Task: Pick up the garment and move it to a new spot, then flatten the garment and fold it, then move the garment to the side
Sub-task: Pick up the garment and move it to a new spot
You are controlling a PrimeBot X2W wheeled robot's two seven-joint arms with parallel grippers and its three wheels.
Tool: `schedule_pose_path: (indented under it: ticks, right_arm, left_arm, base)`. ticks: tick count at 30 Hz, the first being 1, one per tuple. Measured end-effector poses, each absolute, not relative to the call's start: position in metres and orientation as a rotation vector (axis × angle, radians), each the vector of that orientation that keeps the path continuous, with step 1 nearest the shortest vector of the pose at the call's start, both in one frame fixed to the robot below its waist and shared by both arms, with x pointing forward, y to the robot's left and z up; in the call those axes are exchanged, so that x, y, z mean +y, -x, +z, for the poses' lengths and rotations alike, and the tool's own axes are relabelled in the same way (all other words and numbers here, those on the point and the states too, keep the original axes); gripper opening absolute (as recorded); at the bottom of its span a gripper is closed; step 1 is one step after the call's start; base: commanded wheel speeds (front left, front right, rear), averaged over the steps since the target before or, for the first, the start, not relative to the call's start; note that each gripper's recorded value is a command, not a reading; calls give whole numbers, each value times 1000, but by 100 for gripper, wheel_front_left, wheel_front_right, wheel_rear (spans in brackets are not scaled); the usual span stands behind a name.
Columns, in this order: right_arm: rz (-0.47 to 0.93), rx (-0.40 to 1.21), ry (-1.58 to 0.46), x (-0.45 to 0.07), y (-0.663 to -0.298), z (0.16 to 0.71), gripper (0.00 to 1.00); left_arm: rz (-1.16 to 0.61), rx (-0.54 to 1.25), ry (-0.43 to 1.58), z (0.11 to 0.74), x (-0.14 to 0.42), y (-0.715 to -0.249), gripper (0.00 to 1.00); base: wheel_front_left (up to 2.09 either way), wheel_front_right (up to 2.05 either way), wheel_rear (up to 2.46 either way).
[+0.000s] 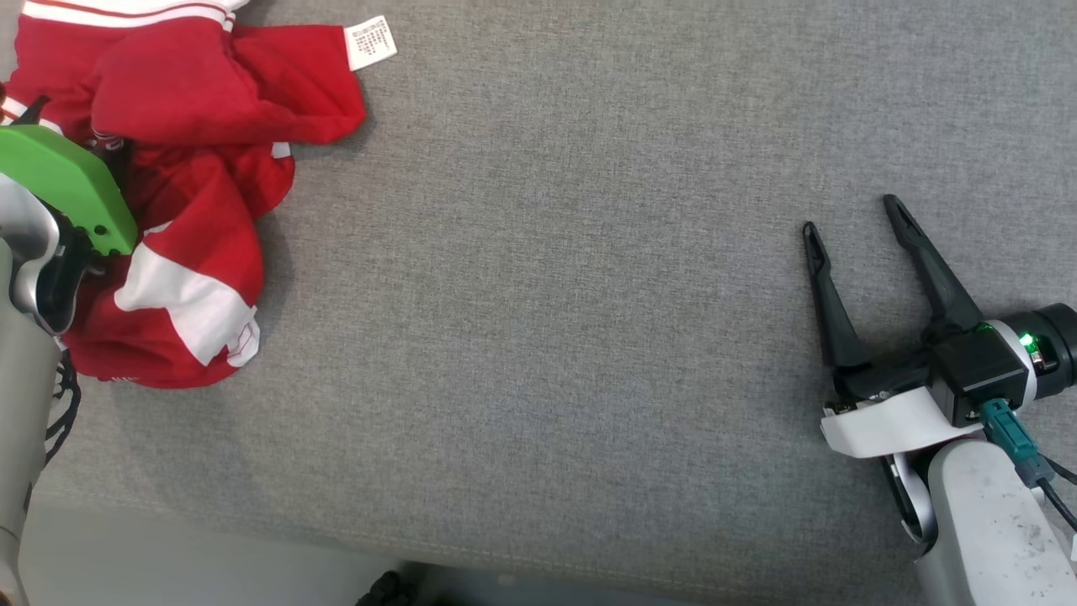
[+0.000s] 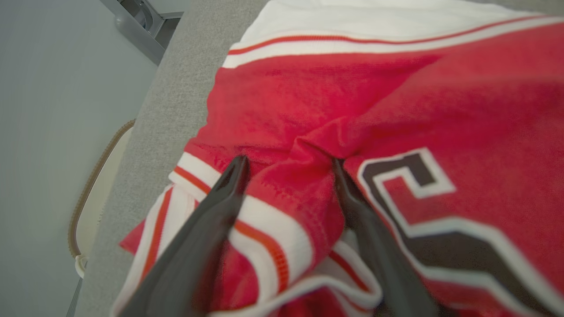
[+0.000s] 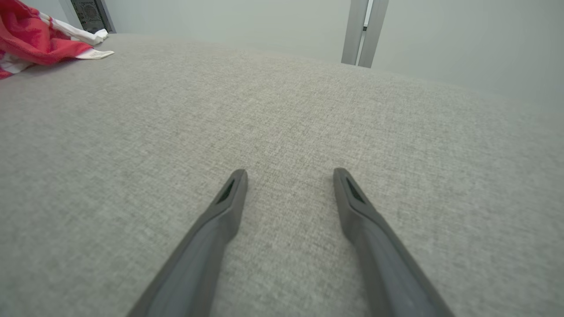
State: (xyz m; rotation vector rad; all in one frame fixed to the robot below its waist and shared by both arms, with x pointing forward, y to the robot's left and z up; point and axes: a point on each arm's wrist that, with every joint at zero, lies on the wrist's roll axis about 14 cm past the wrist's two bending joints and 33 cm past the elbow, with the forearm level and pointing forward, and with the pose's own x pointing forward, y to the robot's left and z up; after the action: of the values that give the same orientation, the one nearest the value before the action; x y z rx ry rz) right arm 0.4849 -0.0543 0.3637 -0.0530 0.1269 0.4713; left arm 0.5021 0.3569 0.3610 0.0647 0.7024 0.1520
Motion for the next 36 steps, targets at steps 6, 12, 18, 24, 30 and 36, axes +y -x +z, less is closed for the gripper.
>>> schedule_pose_path:
  ticks: [6, 12, 18, 24, 30, 36]
  right_arm:
    - [462, 127, 48, -55, -486, 364, 100]
    - [454, 118, 35, -53, -483, 377, 100]
    - [447, 88, 9, -49, -474, 402, 100]
    - [415, 37, -5, -58, -464, 435, 100]
    - [321, 5, -39, -92, -444, 461, 100]
    - [188, -14, -36, -140, -420, 476, 100]
  left_arm:
    - [125, 554, -28, 373, 346, -517, 0]
    - [121, 313, -61, 432, 356, -531, 0]
    - [63, 69, -116, 522, 343, -550, 0]
    - [-37, -146, -146, 593, 301, -543, 0]
    - [-205, -220, -117, 619, 231, -537, 0]
    - [-402, -284, -65, 648, 141, -538, 0]
  base:
    - [0, 0, 0]
    - [0, 0, 0]
    - [0, 0, 0]
    - [0, 0, 0]
    - [0, 0, 0]
    - [0, 0, 0]
